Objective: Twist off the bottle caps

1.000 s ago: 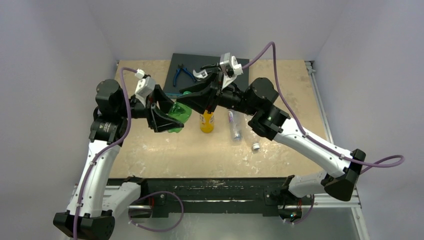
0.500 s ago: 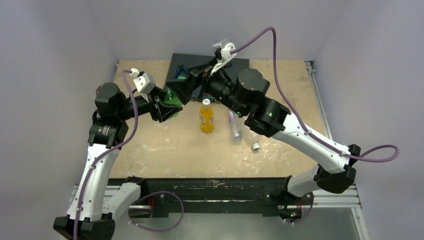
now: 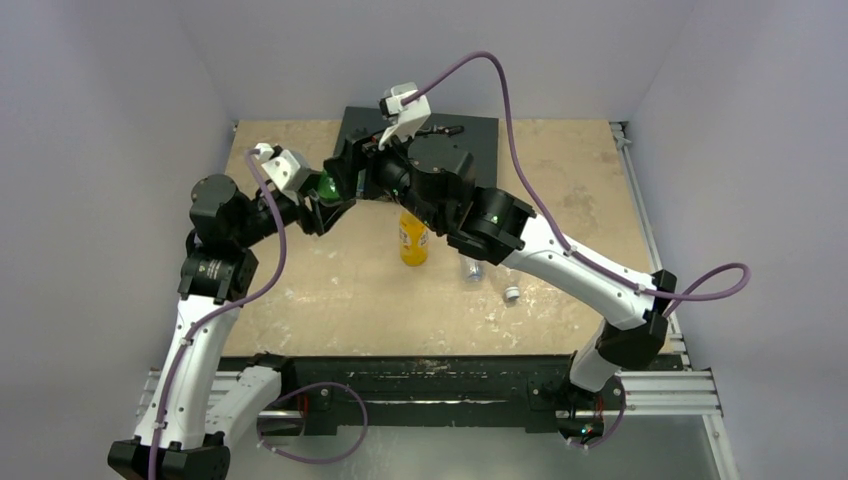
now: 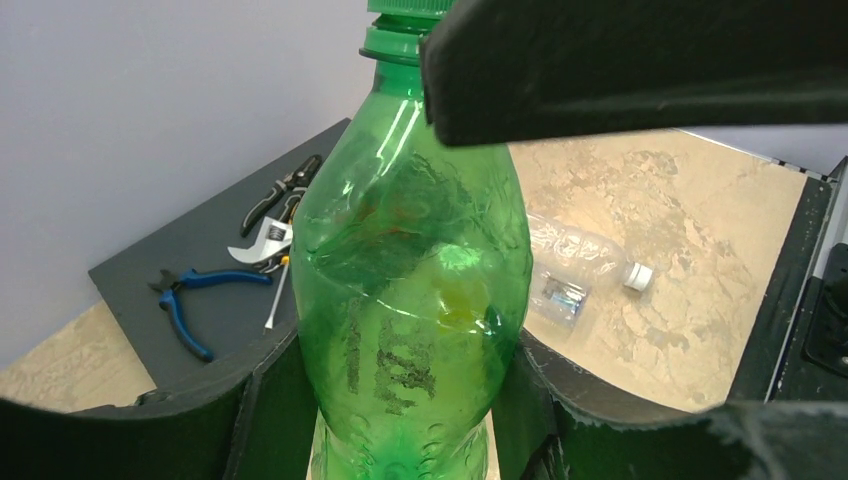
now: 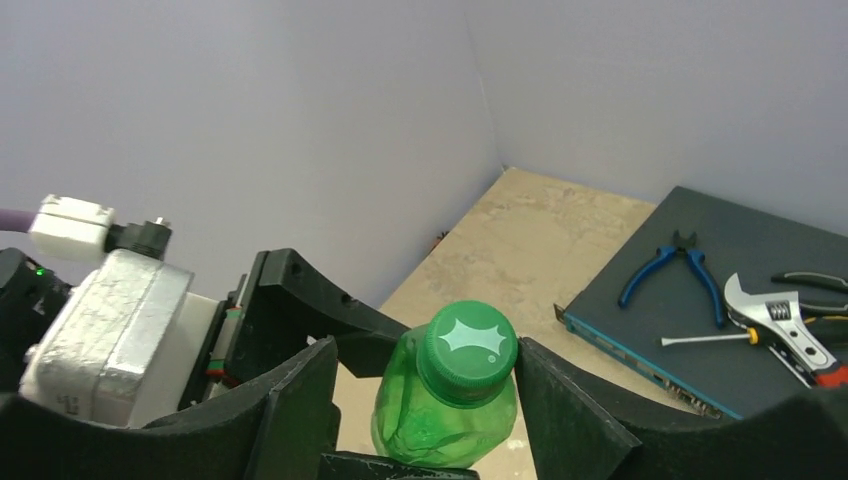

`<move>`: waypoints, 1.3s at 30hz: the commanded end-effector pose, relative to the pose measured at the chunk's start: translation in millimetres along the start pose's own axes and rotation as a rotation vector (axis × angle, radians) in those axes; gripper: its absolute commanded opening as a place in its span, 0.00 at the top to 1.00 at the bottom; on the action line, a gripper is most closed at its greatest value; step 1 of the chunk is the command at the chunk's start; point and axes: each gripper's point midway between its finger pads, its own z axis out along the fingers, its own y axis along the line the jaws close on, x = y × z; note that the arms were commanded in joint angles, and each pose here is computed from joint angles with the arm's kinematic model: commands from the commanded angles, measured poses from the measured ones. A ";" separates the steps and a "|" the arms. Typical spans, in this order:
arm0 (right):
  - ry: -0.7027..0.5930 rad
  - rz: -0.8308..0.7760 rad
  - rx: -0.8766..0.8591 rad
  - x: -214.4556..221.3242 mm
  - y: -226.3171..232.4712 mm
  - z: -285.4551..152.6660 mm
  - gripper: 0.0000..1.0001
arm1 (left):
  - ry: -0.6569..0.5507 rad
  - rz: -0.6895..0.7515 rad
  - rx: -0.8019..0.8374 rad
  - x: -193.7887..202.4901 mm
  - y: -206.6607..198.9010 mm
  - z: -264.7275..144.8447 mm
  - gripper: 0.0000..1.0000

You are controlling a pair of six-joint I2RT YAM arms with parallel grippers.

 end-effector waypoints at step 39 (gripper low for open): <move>-0.225 -0.022 -0.734 -63.6 55.4 -82.2 1.00 | -0.092 -0.183 0.531 -57.3 -94.2 -26.0 0.95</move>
